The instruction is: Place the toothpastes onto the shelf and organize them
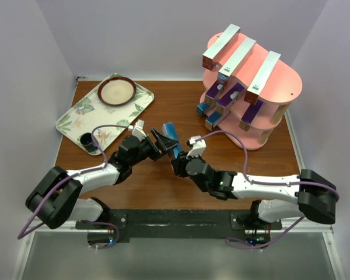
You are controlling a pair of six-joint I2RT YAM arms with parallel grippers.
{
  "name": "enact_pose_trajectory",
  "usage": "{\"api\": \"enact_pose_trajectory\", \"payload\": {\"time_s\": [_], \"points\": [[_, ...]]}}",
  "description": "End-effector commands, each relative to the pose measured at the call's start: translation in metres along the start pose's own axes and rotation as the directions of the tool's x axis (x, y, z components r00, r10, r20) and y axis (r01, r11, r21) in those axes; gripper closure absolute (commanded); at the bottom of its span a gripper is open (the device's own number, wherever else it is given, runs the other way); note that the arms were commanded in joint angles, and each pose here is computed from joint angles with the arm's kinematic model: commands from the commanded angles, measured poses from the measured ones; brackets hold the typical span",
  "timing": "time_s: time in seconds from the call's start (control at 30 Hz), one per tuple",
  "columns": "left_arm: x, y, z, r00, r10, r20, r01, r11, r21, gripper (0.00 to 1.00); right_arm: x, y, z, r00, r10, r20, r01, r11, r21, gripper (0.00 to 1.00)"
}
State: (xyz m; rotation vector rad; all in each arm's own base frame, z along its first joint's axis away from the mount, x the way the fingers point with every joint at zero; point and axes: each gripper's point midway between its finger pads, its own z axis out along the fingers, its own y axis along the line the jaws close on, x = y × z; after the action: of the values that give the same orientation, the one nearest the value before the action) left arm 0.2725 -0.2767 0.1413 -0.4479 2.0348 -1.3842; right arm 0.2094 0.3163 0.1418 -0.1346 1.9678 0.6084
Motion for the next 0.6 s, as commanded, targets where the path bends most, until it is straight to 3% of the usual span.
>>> {"api": "enact_pose_trajectory", "payload": {"time_s": [0.0,0.17,0.3,0.47,0.57], "points": [[-0.011,-0.010,-0.002,0.996,0.062,0.058,-0.063,0.998,0.029,0.00,-0.008,-0.006,-0.014,1.000,-0.005,0.016,0.005,1.000,-0.010,0.72],[-0.034,-0.009,-0.012,0.973,0.185,0.137,-0.176,0.981,-0.078,0.00,0.006,-0.038,-0.038,0.999,-0.025,-0.041,0.027,0.999,0.038,0.72],[-0.068,-0.001,-0.035,0.919,0.320,0.230,-0.256,0.929,-0.268,0.00,0.017,-0.094,-0.060,0.994,-0.071,-0.086,0.088,0.971,0.224,0.72],[-0.121,-0.030,-0.080,0.779,0.515,0.357,-0.356,0.833,-0.424,0.00,0.019,-0.136,-0.077,0.998,-0.038,-0.050,0.054,0.921,0.385,0.72],[-0.138,-0.036,-0.111,0.712,0.600,0.366,-0.381,0.767,-0.517,0.00,0.018,-0.150,-0.082,0.999,-0.031,-0.018,0.036,0.895,0.445,0.75]]}}
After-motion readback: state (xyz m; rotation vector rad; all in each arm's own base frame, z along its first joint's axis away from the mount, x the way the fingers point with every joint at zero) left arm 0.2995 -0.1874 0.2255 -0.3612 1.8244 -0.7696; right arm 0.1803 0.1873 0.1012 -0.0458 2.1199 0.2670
